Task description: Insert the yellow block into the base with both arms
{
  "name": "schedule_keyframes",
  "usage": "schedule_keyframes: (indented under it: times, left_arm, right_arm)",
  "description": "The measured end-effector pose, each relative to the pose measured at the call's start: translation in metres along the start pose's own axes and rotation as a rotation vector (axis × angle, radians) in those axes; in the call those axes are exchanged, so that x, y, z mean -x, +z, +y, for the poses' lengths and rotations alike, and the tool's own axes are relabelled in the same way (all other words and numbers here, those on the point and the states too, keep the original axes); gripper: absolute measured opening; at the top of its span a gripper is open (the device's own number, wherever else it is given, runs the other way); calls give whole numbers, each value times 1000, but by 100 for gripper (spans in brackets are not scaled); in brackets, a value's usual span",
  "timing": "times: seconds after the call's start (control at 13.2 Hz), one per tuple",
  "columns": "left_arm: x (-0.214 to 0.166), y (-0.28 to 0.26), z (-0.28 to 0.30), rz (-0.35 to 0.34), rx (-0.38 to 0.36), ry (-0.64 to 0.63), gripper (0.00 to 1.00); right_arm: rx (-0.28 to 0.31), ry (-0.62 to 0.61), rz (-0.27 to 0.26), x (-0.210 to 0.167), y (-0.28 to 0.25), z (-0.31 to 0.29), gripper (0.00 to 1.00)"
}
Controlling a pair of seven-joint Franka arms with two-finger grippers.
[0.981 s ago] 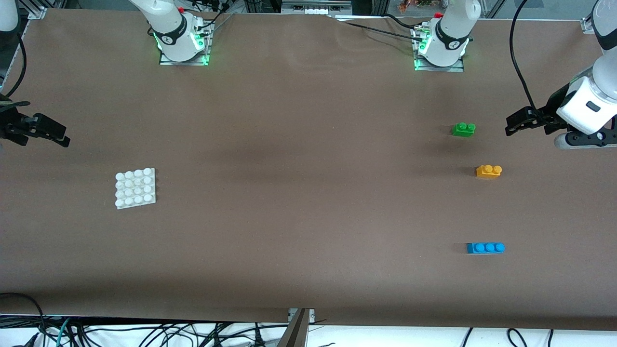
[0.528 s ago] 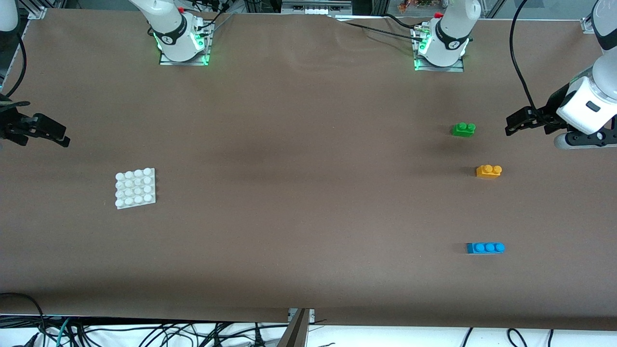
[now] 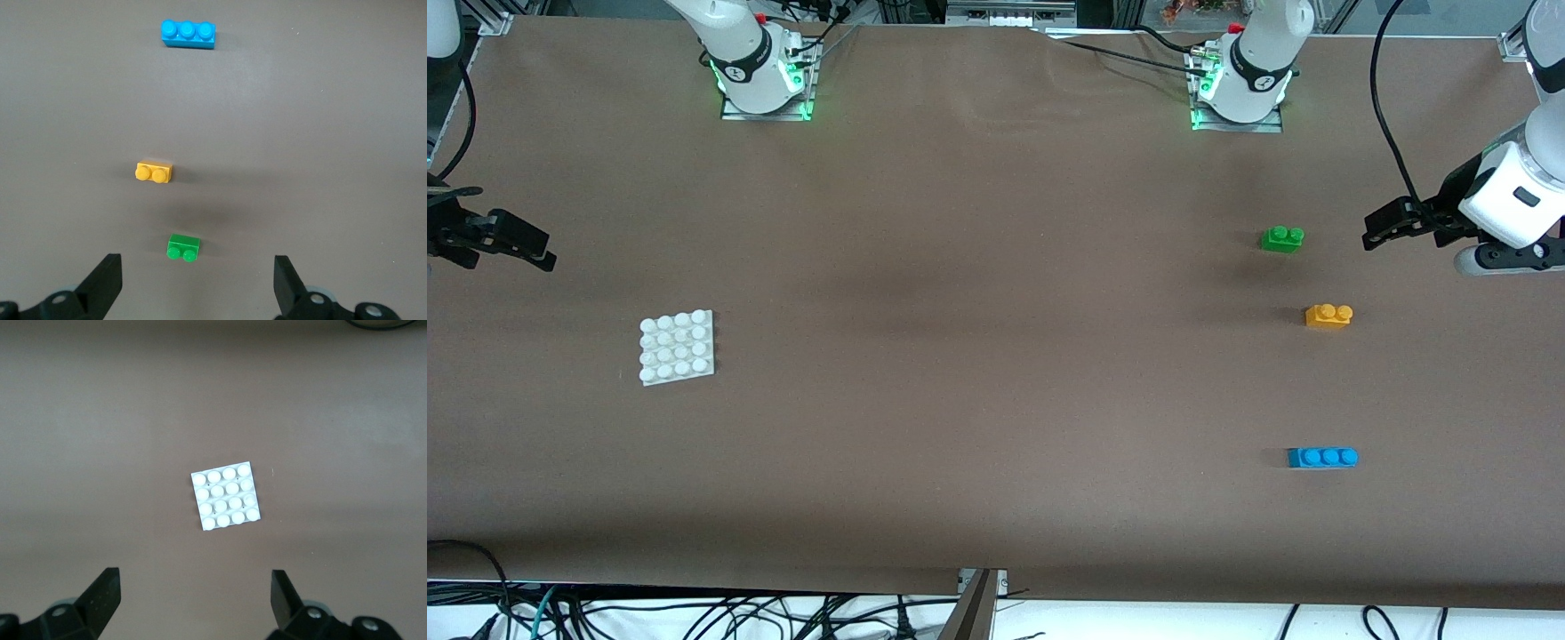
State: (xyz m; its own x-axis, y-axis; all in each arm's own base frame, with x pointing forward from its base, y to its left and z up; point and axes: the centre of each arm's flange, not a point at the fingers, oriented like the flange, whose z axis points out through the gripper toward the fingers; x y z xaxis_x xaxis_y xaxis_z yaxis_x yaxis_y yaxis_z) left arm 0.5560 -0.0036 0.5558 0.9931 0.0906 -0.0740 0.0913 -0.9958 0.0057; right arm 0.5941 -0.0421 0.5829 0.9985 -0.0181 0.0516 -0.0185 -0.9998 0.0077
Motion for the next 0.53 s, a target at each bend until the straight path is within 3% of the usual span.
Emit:
schedule_keyframes:
  times: [0.53]
  left_arm:
    - [0,0,0,-1,0,0,100]
  right_arm:
    - [1,0,-19,-3,11,0,100]
